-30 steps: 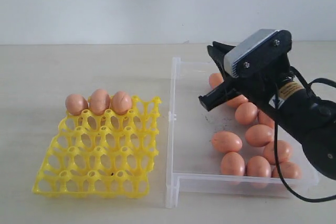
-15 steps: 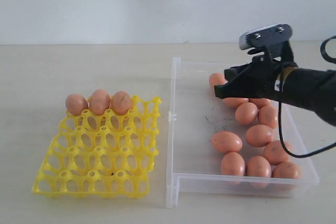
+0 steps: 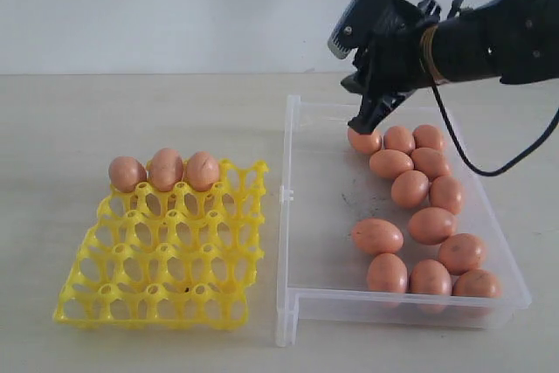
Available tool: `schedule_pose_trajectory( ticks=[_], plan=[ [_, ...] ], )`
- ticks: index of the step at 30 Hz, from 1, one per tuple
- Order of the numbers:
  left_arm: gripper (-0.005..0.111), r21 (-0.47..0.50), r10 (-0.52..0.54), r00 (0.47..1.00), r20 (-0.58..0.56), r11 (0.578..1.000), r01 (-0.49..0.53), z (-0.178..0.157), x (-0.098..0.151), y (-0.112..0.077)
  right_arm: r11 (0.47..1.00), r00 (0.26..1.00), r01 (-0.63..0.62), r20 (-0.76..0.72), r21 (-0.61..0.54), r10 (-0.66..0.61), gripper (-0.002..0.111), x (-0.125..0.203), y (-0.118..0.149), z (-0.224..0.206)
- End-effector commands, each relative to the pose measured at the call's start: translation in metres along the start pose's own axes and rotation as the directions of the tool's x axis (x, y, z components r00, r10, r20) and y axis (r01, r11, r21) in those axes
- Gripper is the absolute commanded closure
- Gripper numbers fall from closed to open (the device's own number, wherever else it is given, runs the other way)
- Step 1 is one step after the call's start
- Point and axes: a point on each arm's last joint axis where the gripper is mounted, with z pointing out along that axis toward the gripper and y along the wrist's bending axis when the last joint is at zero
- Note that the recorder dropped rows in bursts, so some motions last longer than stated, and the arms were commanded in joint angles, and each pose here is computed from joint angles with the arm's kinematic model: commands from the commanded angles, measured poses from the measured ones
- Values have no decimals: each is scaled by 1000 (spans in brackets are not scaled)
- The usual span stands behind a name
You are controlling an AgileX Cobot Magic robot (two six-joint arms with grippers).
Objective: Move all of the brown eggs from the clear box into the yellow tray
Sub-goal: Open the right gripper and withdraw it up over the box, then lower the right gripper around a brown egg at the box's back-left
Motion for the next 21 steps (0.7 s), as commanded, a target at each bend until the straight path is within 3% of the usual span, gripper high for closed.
schedule_pose_trajectory(
  ticks=[1,3,6,7,9,10,11,13,17,20,21],
  plan=[
    [103,-4,4,1000,-8,1000,-4,-1,1,1,981,992,97,-98,171,-81,86,1,-23,-3],
    [103,-4,4,1000,-8,1000,-4,-1,1,1,962,985,93,-166,256,-51,87,7,-30,-5],
    [103,-4,4,1000,-8,1000,-4,-1,1,1,919,974,2,-209,393,87,99,14,-42,-11],
    [103,-4,4,1000,-8,1000,-4,-1,1,1,892,965,-131,-150,432,214,105,15,-47,-13],
    [103,-4,4,1000,-8,1000,-4,-1,1,1,768,853,-490,42,413,521,108,12,-56,-16],
    [103,-4,4,1000,-8,1000,-4,-1,1,1,705,770,-623,105,339,630,108,9,-56,-15],
    [103,-4,4,1000,-8,1000,-4,-1,1,1,686,726,-682,124,254,676,108,4,-53,-13],
    [103,-4,4,1000,-8,1000,-4,-1,1,1,728,743,-669,109,148,661,108,-5,-44,-11],
    [103,-4,4,1000,-8,1000,-4,-1,1,1,816,817,-574,123,73,564,108,-32,-25,-16],
    [103,-4,4,1000,-8,1000,-4,-1,1,1,925,915,-379,153,17,372,108,-45,-19,-24],
    [103,-4,4,1000,-8,1000,-4,-1,1,1,923,905,-383,186,-32,382,108,-43,-21,-27]
  ],
)
